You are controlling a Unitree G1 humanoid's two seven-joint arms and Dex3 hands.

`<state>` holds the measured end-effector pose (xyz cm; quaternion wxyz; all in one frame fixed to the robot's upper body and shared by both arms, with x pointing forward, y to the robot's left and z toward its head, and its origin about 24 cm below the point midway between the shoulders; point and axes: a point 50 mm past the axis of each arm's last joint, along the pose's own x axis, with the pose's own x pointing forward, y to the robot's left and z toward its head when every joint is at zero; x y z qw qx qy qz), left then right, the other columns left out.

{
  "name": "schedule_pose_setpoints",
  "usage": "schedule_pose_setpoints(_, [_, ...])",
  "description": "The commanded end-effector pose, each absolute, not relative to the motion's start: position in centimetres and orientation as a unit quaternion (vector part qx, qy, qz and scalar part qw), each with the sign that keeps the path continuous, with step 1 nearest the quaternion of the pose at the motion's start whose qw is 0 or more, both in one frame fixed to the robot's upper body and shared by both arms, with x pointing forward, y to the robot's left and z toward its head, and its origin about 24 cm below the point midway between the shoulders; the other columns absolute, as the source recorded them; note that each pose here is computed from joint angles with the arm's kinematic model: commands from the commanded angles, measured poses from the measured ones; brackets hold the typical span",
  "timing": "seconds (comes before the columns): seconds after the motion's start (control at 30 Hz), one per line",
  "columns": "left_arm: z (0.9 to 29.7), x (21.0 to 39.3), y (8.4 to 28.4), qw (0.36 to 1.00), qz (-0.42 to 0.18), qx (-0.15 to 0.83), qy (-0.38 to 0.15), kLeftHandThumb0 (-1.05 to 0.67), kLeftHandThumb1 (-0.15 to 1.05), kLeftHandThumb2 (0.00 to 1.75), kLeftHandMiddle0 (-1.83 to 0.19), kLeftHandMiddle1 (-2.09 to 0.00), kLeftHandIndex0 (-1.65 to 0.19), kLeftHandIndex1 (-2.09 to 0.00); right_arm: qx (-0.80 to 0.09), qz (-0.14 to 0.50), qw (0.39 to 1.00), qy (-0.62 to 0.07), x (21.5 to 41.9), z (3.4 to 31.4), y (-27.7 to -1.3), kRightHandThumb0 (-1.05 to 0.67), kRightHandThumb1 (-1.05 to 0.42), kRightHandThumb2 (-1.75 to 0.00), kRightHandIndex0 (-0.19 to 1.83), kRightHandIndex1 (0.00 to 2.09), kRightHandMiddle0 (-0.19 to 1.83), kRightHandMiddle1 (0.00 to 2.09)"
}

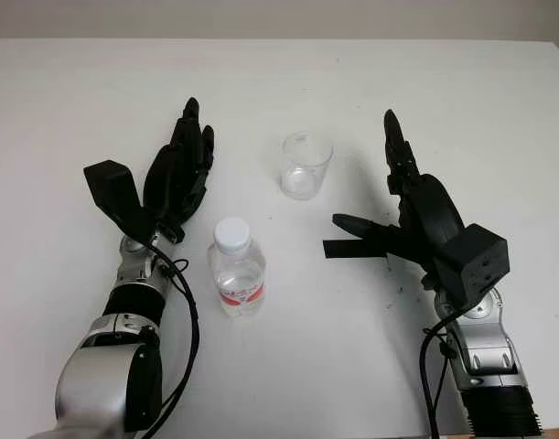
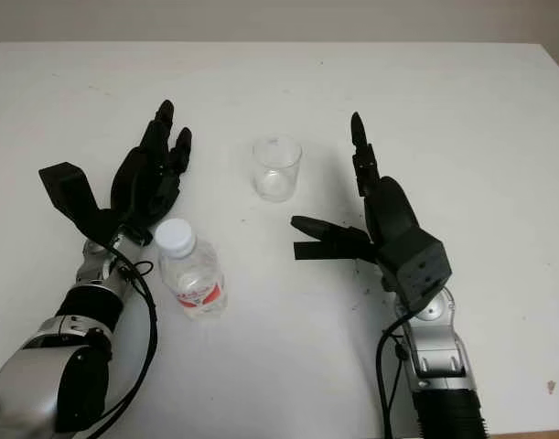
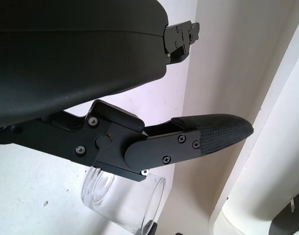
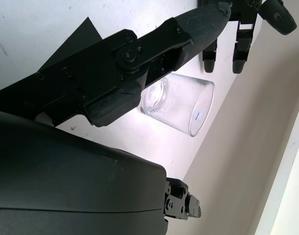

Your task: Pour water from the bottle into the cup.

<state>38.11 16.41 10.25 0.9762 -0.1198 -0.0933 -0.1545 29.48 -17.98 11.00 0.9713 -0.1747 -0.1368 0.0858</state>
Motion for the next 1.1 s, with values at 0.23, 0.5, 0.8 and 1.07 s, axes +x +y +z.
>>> schedule_pose_setpoints(0.23, [10.4, 38.2, 16.4, 0.977, -0.156, -0.116, -0.093, -0.84, 1.05, 0.60, 0.19, 0.00, 0.19, 0.00, -0.184, 0.085, 0.969, -0.139, 29.9, 11.2, -17.9, -1.01, -0.86, -0.05, -0.19, 0.00, -0.19, 0.00])
schedule_pose_setpoints(0.5, [10.4, 38.3, 16.8, 0.978, -0.143, -0.118, -0.093, -0.84, 1.05, 0.60, 0.19, 0.00, 0.19, 0.00, -0.149, 0.089, 0.970, -0.168, 29.2, 12.6, -18.0, -1.01, -0.87, -0.05, -0.19, 0.00, -0.19, 0.00])
schedule_pose_setpoints(0.8, [10.5, 38.3, 16.4, 0.977, -0.149, -0.116, -0.097, -0.83, 1.05, 0.61, 0.19, 0.00, 0.19, 0.00, -0.020, 0.141, 0.966, -0.216, 26.1, 16.9, -17.9, -0.90, -0.85, -0.05, -0.19, 0.00, -0.19, 0.00])
schedule_pose_setpoints(1.07, [10.4, 38.3, 16.4, 0.977, -0.148, -0.121, -0.094, -0.83, 1.05, 0.61, 0.19, 0.00, 0.19, 0.00, -0.018, 0.245, 0.946, -0.212, 24.5, 18.9, -17.4, -0.99, -0.86, -0.06, -0.19, 0.00, -0.19, 0.00])
